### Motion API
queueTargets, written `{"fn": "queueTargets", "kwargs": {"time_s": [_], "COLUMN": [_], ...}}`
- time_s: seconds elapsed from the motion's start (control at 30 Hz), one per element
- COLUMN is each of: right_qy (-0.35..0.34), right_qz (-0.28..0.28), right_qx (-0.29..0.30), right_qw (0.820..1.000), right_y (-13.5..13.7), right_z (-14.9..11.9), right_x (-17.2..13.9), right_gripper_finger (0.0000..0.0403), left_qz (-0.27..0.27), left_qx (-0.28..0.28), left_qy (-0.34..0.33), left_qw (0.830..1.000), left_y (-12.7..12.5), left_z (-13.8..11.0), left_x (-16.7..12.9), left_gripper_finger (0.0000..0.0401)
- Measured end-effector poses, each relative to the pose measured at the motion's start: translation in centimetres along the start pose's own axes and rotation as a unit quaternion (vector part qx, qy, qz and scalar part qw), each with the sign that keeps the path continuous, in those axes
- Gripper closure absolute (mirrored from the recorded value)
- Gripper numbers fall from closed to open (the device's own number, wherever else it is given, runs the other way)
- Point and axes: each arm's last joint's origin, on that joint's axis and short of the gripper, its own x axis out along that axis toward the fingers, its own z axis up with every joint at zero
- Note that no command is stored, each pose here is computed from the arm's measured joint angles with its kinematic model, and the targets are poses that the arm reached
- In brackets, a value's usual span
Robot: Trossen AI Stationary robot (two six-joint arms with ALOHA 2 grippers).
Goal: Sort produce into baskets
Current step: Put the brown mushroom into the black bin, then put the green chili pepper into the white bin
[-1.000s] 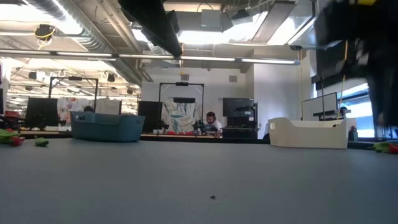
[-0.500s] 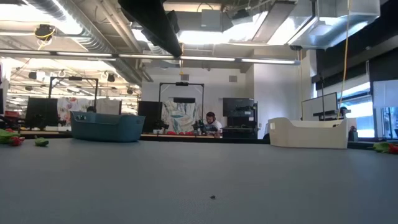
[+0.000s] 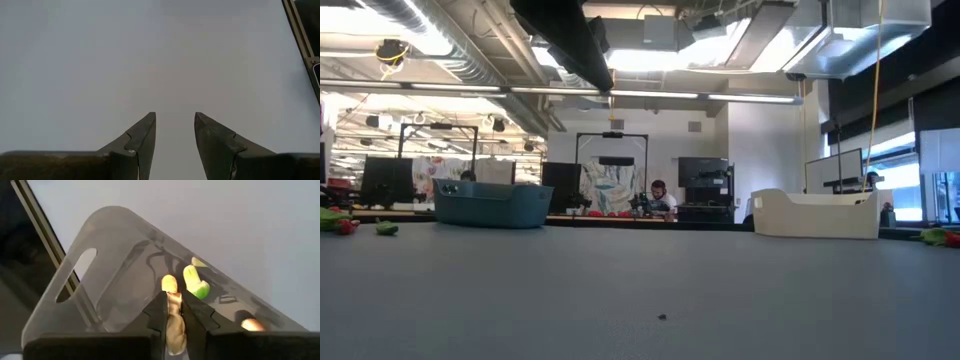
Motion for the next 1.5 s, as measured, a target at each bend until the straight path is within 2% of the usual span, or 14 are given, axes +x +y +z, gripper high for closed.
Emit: {"fn": "queueTargets", "kwargs": {"time_s": [0.1,0.23,0.33,0.4,0.5,0.6,0.67,0.77,0.87,1.07,1.27,1.5], "right_qy": [0.001,0.0,-0.004,-0.004,0.011,0.005,-0.019,-0.092,-0.164,-0.262,-0.282,-0.291], "right_qz": [0.005,-0.004,-0.002,0.007,0.028,0.057,0.075,0.095,0.09,0.048,0.015,-0.017], "right_qx": [0.008,0.006,-0.011,-0.022,-0.036,-0.039,-0.045,-0.072,-0.112,-0.15,-0.16,-0.159], "right_qw": [1.0,1.0,1.0,1.0,0.999,0.998,0.996,0.989,0.976,0.952,0.946,0.943], "right_y": [0.0,-0.2,-0.2,0.0,0.8,1.5,2.0,2.8,3.3,3.2,3.0,2.5], "right_z": [0.0,0.1,0.3,0.7,0.9,1.2,1.6,2.4,3.4,4.8,6.8,9.2], "right_x": [0.3,0.3,0.2,0.1,-0.9,-2.5,-3.5,-4.9,-5.6,-5.8,-5.4,-4.9], "right_gripper_finger": [0.0334,0.028,0.0245,0.0229,0.0214,0.021,0.021,0.021,0.021,0.021,0.021,0.021], "left_qz": [0.0,0.0,0.0,0.006,0.018,-0.006,-0.024,-0.015,0.001,0.049,0.117,0.136], "left_qx": [-0.002,-0.012,-0.012,-0.032,-0.066,-0.077,-0.087,-0.107,-0.139,-0.172,-0.153,-0.126], "left_qy": [0.0,0.0,-0.002,-0.002,0.007,0.015,0.023,0.054,0.126,0.277,0.346,0.4], "left_qw": [1.0,1.0,1.0,0.999,0.998,0.997,0.996,0.993,0.982,0.944,0.918,0.898], "left_y": [0.0,0.0,0.1,0.6,1.7,2.3,2.7,3.4,3.8,3.8,3.8,4.4], "left_z": [0.0,0.0,0.1,0.1,0.1,0.1,0.0,-0.5,-1.9,-5.0,-7.2,-10.3], "left_x": [0.0,0.0,0.0,0.0,0.0,0.0,0.0,-0.1,-0.5,-2.6,-2.9,-1.5], "left_gripper_finger": [0.027,0.027,0.0269,0.0262,0.0239,0.021,0.0193,0.018,0.0176,0.0176,0.0176,0.0176]}}
